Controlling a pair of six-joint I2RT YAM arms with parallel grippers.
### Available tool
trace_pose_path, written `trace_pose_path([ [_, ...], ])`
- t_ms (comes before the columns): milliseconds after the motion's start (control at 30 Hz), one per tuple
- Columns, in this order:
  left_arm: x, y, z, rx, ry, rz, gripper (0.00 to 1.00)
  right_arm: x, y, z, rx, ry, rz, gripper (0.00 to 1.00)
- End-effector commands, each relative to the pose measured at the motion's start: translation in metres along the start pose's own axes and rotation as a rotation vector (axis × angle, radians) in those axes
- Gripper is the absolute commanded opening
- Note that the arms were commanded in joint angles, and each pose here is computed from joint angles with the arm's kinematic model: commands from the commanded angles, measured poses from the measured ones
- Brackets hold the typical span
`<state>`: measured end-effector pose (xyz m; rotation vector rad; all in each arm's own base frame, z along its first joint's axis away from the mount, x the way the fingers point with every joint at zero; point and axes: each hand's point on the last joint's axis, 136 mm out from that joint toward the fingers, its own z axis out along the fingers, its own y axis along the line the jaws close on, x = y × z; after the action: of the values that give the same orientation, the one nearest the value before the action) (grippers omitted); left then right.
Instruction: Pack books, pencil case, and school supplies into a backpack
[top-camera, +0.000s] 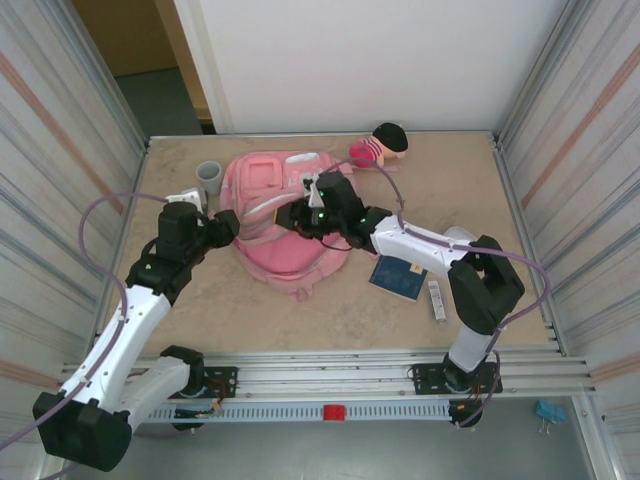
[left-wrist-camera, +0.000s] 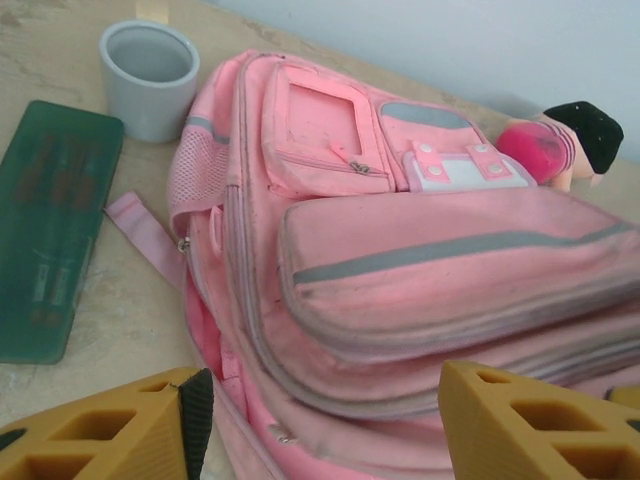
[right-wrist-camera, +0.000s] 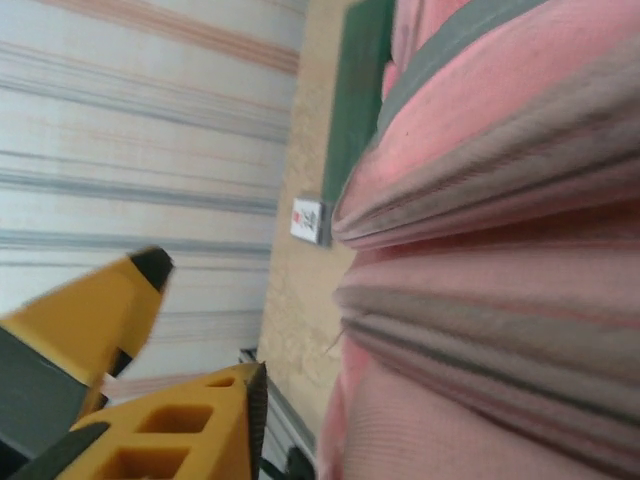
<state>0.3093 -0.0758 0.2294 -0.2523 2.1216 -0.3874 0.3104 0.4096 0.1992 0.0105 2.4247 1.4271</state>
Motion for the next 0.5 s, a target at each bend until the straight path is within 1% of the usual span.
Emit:
trace_pose_path([
  [0, 0.000, -0.008, -0.003, 0.042, 0.027, -0.028, 0.62, 0.027, -0.011, -0.016, 0.086, 0.049, 0.037, 0.53],
  [67, 0.007, -0.011, -0.001, 0.063, 0.055, -0.042, 0.61, 0.045, -0.022, -0.027, 0.148, 0.095, 0.045, 0.58],
  [200, 0.020, -0.021, 0.001, 0.124, 0.116, -0.075, 0.60, 0.067, -0.040, -0.057, 0.254, 0.152, 0.041, 0.66],
  [333, 0.030, -0.040, 0.003, 0.199, 0.179, -0.083, 0.59, 0.076, -0.049, -0.094, 0.322, 0.198, 0.031, 0.67],
  [400, 0.034, -0.051, 0.004, 0.232, 0.207, -0.071, 0.59, 0.075, -0.057, -0.114, 0.357, 0.211, 0.034, 0.67],
  [467, 0.038, -0.068, 0.005, 0.274, 0.229, -0.042, 0.58, 0.067, -0.069, -0.134, 0.393, 0.197, 0.041, 0.67],
])
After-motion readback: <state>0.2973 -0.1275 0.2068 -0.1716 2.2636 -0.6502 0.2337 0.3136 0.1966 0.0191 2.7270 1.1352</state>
